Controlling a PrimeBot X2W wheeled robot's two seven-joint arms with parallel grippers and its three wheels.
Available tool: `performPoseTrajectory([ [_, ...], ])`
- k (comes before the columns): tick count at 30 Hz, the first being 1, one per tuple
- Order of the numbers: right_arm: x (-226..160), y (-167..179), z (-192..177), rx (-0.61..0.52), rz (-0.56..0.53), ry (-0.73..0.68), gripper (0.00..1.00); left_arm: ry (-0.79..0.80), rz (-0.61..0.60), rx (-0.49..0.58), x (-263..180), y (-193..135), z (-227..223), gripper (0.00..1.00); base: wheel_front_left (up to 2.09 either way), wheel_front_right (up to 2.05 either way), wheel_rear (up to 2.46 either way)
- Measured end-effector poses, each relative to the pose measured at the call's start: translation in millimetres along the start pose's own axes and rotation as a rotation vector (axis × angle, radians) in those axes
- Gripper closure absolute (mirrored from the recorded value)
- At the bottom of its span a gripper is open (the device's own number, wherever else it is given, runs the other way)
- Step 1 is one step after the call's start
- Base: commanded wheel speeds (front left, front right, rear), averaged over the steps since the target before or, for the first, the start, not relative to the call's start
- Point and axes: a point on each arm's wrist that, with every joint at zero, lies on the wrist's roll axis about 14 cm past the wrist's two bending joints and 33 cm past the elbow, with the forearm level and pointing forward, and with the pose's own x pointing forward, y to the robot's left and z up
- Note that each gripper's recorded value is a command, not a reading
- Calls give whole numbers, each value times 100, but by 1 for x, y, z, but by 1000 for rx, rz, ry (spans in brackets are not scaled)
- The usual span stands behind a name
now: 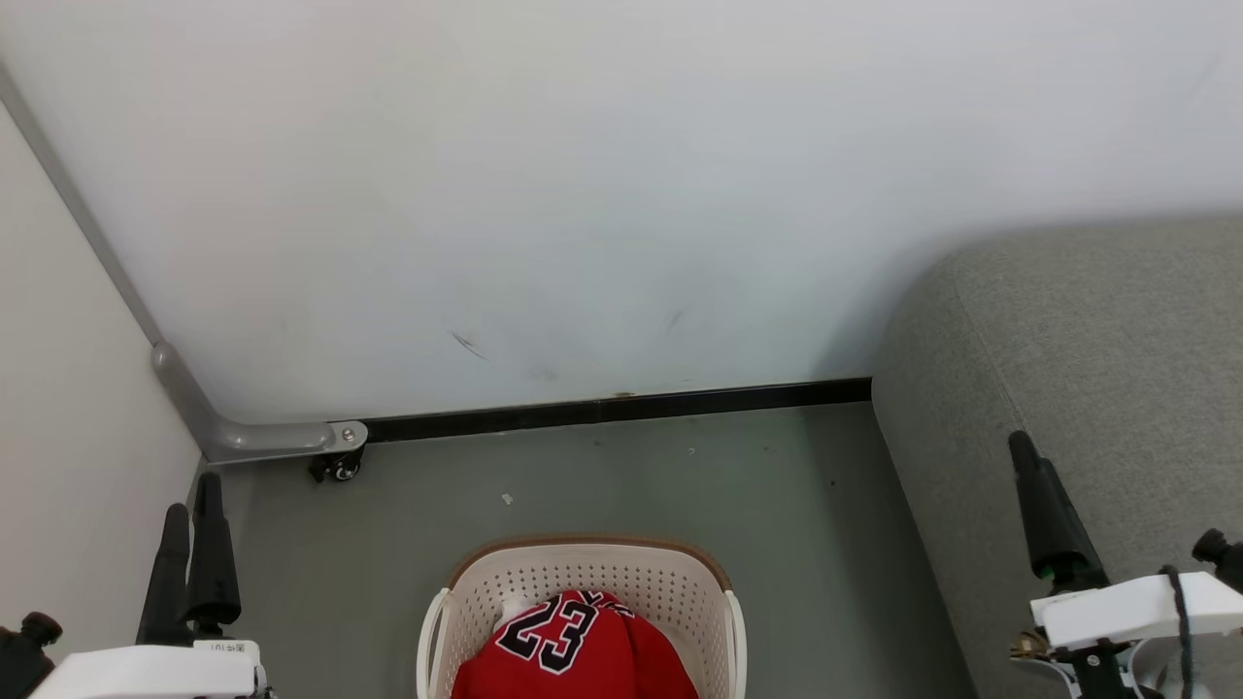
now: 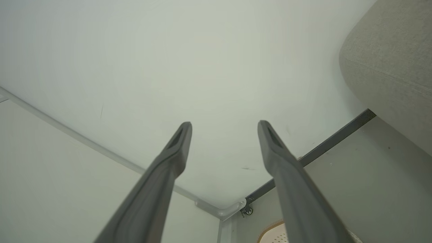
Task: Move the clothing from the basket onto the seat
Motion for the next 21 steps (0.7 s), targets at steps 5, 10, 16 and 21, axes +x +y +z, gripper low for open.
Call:
performPoseTrajectory([
  [5,0,9,0,-63,31,-5,0,-19,-41,86,1,-12,6,0,0,0,0],
  [10,-2,15,-7,-174,60,15,0,-27,-81,196,-2,-22,6,0,0,0,0],
  [16,-8,13,-11,-334,71,27,0,-10,-158,348,-5,-41,-4,0,0,0,0],
  [21,-9,19,-16,-428,103,34,0,24,-189,454,-13,-44,-17,0,0,0,0],
])
